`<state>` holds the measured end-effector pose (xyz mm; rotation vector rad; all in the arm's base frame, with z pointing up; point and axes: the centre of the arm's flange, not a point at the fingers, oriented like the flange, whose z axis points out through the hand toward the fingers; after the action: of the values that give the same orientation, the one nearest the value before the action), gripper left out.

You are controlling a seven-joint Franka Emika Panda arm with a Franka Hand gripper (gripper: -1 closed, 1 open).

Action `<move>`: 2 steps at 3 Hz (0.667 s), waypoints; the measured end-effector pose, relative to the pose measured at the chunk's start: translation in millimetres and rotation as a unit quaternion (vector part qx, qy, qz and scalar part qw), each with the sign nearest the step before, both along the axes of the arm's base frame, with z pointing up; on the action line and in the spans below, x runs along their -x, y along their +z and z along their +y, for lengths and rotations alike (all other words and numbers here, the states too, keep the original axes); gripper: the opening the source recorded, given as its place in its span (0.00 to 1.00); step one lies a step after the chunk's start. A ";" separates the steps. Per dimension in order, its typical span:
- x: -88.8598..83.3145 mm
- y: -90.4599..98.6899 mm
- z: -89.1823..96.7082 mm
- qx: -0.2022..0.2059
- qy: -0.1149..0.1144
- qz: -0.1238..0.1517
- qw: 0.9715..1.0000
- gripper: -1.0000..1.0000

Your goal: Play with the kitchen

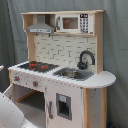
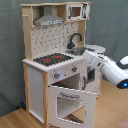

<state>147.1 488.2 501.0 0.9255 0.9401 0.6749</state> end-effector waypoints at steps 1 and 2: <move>6.7 -7.9 14.1 0.035 0.039 -0.020 0.998 1.00; 14.5 -18.1 29.3 0.065 0.089 -0.032 0.993 1.00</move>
<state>132.5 517.5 482.9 0.7057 1.0041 0.7795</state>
